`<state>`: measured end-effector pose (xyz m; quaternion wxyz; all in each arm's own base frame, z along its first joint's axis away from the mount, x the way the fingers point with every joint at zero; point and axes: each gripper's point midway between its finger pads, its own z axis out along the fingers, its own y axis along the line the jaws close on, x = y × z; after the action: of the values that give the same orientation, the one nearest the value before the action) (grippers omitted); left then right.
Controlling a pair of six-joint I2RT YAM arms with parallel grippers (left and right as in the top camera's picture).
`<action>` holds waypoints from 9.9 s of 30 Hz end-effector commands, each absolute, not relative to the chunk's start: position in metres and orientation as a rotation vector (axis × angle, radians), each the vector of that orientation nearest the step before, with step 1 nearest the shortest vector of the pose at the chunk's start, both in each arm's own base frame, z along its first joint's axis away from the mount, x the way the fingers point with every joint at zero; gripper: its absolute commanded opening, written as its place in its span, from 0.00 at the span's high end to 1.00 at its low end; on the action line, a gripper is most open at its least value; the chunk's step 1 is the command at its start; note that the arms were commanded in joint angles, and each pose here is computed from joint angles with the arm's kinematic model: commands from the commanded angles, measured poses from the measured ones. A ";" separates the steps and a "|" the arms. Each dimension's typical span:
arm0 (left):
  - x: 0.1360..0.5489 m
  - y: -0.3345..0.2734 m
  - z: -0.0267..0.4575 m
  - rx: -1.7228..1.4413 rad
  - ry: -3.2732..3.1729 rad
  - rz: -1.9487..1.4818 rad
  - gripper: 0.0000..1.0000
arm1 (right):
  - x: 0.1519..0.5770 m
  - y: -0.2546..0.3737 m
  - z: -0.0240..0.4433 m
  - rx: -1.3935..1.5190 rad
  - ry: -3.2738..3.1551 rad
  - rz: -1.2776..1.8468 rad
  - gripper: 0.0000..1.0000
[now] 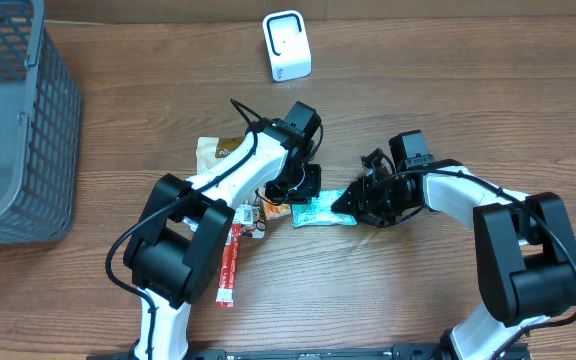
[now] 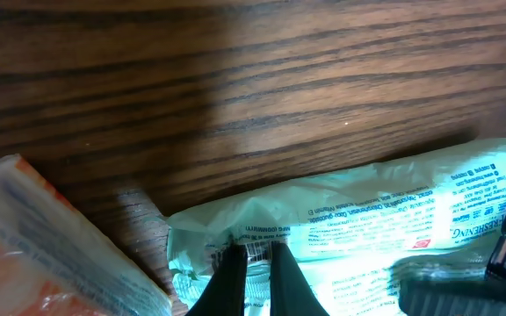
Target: Scan the item barcode
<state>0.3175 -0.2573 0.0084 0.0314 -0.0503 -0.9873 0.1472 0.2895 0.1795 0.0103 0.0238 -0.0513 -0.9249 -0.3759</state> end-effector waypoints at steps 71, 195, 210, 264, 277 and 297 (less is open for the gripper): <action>0.393 0.035 0.180 0.705 -3.289 -0.103 0.00 | 0.286 0.175 0.007 -0.088 -2.898 -1.131 0.96; 0.393 0.035 0.180 0.705 -3.289 -0.103 0.00 | 0.615 0.257 0.139 1.508 -3.340 1.692 0.96; 0.393 0.035 0.180 0.705 -3.289 -0.103 0.00 | 0.594 0.263 0.134 1.395 -3.494 1.385 0.97; 0.393 0.035 0.180 0.705 -3.289 -0.104 0.00 | 0.427 0.185 0.052 -0.288 -3.321 -0.347 0.56; 0.393 0.035 0.180 0.705 -3.289 -0.103 0.00 | 0.385 0.141 0.008 -0.326 -3.266 0.097 0.56; 0.393 0.035 0.180 0.705 -3.289 -0.103 0.00 | 0.361 0.168 0.113 -0.224 -3.320 -0.332 0.61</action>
<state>0.3913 0.0314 0.1774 -0.1058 0.2059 -0.9725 -0.0268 0.3700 0.1236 0.0685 -0.0770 -0.1163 -0.9902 0.0034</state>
